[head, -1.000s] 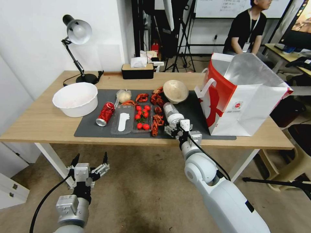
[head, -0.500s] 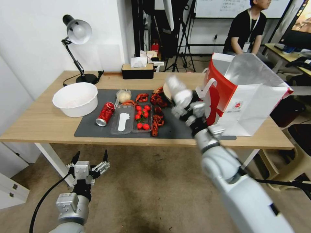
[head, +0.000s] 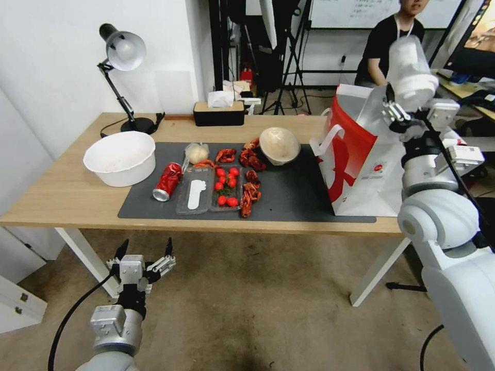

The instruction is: Pick up the trash from the table and place it into the takeout bag.

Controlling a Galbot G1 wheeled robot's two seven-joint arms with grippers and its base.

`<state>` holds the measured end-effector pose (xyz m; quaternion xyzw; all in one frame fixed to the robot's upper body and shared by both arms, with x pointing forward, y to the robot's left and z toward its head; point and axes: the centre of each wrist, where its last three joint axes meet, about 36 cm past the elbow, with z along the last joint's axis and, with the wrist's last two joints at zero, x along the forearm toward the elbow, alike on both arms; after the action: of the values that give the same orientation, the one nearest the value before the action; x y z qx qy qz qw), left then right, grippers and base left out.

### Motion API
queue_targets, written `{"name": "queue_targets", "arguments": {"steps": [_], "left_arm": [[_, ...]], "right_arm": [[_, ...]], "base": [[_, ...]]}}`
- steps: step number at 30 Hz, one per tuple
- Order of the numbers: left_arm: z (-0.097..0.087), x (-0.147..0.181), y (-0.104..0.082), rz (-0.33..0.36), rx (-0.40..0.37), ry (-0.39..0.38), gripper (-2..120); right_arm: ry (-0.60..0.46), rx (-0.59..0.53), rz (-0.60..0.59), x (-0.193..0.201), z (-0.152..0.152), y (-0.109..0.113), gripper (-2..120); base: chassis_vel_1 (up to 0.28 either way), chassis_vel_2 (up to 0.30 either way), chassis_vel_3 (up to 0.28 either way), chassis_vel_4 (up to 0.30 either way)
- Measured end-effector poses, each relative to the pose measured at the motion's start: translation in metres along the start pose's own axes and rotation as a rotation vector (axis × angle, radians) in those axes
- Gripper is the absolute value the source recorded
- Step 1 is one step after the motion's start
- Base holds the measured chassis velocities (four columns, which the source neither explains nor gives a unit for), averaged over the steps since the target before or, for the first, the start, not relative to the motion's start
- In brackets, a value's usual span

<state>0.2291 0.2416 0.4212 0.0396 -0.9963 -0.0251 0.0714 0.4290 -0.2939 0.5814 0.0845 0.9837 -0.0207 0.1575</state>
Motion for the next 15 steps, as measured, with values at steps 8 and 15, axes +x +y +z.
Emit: {"name": "queue_targets", "arguments": {"steps": [8,15], "left_arm": [[-0.003,0.002,0.000,0.005,-0.002,-0.001,100],[-0.005,0.003,0.000,0.005,-0.001,-0.007,100]], "right_arm": [[0.020,-0.014,-0.018,0.010,0.008,0.003,100],[-0.022,-0.089,-0.126,0.025,-0.004,0.011,100]], "base": [[0.000,0.000,0.000,0.000],[0.000,0.000,0.000,0.000]]}}
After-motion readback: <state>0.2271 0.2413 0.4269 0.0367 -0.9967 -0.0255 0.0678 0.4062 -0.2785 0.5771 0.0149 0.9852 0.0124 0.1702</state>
